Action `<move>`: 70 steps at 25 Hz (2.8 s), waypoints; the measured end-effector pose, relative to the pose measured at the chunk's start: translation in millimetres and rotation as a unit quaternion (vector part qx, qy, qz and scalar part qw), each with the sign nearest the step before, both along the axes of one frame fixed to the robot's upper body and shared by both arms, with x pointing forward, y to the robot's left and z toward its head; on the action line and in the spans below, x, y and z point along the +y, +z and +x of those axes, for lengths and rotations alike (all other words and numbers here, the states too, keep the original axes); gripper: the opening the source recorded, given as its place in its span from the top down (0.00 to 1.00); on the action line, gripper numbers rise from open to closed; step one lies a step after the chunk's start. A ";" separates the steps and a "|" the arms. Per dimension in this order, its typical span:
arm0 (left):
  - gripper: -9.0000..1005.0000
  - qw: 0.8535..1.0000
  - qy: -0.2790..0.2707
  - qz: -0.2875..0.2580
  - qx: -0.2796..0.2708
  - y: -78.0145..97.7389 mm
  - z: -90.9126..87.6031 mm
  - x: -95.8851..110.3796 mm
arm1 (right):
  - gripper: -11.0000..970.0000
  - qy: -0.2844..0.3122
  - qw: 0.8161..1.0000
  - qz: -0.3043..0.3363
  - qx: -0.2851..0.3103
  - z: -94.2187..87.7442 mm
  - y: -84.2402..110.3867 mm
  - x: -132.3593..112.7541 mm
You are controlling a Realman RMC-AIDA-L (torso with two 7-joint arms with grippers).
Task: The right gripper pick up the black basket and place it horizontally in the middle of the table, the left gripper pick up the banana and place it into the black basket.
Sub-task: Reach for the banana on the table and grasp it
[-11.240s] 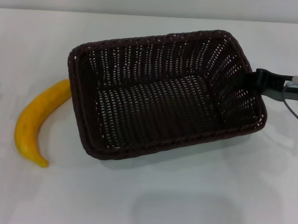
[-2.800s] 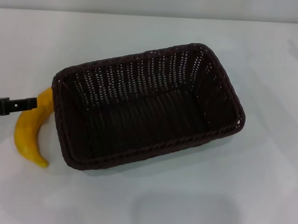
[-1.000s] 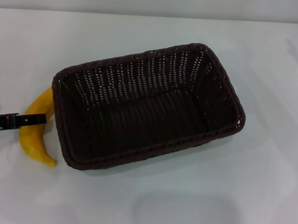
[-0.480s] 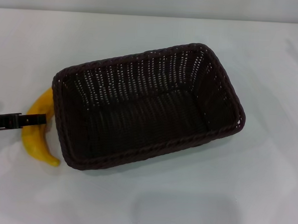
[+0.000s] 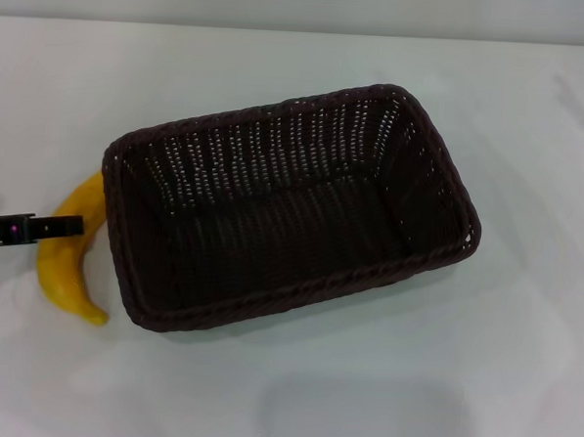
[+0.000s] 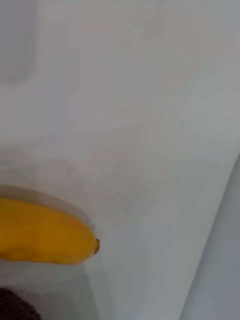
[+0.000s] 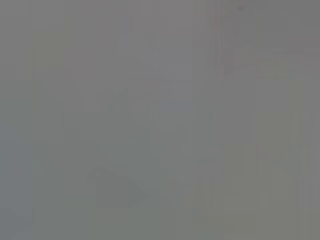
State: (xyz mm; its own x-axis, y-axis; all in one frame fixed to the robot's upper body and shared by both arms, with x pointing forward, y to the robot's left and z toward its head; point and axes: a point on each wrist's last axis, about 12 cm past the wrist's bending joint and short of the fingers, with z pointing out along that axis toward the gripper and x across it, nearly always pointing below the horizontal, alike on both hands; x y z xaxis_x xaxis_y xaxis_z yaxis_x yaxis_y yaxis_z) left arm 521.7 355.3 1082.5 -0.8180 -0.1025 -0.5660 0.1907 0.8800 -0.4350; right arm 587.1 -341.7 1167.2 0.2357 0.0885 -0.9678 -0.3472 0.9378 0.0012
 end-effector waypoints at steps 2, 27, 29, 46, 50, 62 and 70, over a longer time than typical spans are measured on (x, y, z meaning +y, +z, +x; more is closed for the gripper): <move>0.38 1.000 -0.003 0.001 -0.001 0.6 0.8 -0.8 | 0.18 0.001 1.000 0.000 0.000 0.1 0.0 0.5; 0.49 1.000 -0.013 -0.003 0.010 -1.7 7.7 -2.6 | 0.18 0.013 1.000 -0.002 -0.013 -1.3 8.1 5.0; 0.49 1.000 -0.013 -0.002 0.010 -1.7 8.0 -2.4 | 0.18 0.015 1.000 -0.001 -0.014 -1.6 8.5 5.6; 0.50 1.000 -0.007 0.008 0.000 -1.0 11.2 -1.9 | 0.18 0.024 1.000 0.002 -0.012 -2.1 7.5 8.7; 0.50 1.000 -0.004 0.011 -0.007 -1.0 11.8 -0.9 | 0.18 0.024 1.000 0.002 -0.012 -2.1 7.4 8.7; 0.50 0.998 0.019 0.023 -0.050 0.5 17.3 1.3 | 0.18 0.023 1.000 0.002 -0.008 -2.5 5.0 8.7; 0.50 0.995 0.034 0.019 -0.093 11.6 23.9 4.2 | 0.18 0.022 1.000 0.003 -0.006 -3.2 3.6 7.9</move>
State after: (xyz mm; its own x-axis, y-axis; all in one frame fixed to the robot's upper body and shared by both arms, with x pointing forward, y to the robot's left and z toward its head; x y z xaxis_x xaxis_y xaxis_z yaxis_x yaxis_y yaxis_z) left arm 545.6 359.5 1094.1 -0.6909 -0.1302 -0.7111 0.2031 0.9090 -0.3638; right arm 584.0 -333.8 1170.8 0.2422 0.1045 -0.9646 -0.3885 0.9214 0.0022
